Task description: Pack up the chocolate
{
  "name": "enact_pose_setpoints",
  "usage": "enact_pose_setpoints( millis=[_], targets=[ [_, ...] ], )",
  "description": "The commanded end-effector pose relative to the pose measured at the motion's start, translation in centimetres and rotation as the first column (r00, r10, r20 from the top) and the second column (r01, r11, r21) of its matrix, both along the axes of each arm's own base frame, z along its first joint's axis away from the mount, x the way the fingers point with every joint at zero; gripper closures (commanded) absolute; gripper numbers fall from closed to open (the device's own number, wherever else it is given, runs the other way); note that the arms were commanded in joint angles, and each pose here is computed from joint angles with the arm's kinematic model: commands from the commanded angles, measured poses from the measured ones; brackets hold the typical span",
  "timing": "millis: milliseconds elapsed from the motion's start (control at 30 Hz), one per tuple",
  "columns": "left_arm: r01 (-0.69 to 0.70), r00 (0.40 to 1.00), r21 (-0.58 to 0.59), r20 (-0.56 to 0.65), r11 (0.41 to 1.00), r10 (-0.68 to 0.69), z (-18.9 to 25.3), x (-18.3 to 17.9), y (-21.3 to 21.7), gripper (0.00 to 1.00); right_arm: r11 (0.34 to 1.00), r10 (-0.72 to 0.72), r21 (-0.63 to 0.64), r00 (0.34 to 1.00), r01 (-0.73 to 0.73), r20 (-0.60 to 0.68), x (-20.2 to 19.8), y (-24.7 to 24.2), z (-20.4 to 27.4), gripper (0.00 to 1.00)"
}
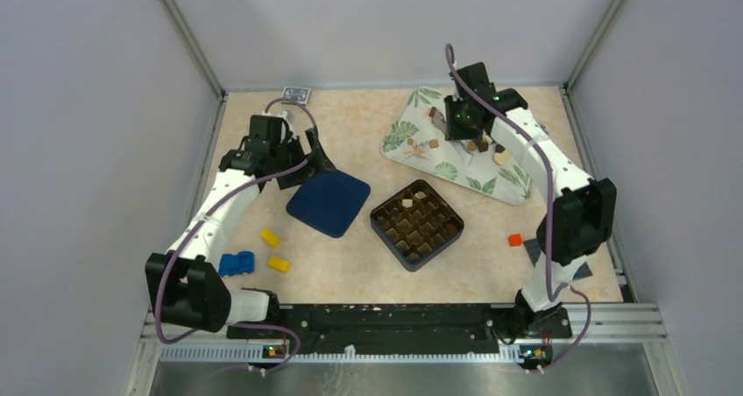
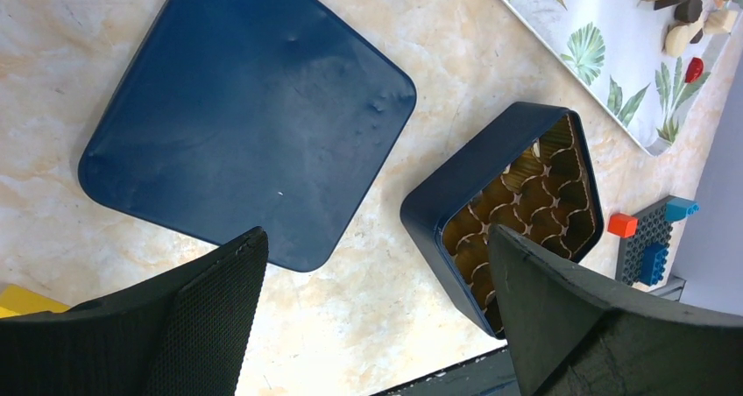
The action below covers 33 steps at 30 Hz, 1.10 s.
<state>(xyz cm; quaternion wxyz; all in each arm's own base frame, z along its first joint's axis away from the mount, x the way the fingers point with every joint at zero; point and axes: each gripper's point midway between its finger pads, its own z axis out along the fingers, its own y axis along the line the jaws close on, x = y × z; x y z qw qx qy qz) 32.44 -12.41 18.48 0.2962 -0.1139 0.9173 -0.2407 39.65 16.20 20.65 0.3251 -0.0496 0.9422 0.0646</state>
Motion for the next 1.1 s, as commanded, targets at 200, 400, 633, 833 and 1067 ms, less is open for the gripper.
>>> enact_pose_setpoints(
  millis=[200,400,633,833,1067],
  targets=[
    [0.008,0.999,-0.004,0.032,1.0,-0.008,0.8,-0.3,0.1,0.01,0.994,-0.087,-0.051,0.986,0.095,0.143,9.2,-0.5,1.2,0.67],
    [0.007,1.0,0.004,0.012,1.0,-0.007,0.1,-1.0,0.3,0.01,0.992,-0.095,-0.071,0.985,0.105,0.142,11.6,0.1,-0.4,0.66],
    [0.006,1.0,0.016,-0.002,1.0,-0.006,-0.3,-1.1,0.5,0.01,0.994,-0.062,-0.086,0.993,0.071,0.102,13.8,1.3,-2.2,0.61],
    [-0.008,1.0,0.034,-0.013,0.999,0.008,-0.7,-1.0,0.9,0.01,0.986,-0.081,-0.138,0.993,0.092,0.082,13.7,0.9,-4.4,0.57],
    [-0.022,1.0,0.059,-0.021,0.998,0.023,-0.9,-0.8,1.3,0.01,0.989,-0.058,-0.131,0.996,0.066,0.065,13.4,1.7,-5.5,0.63]
  ],
)
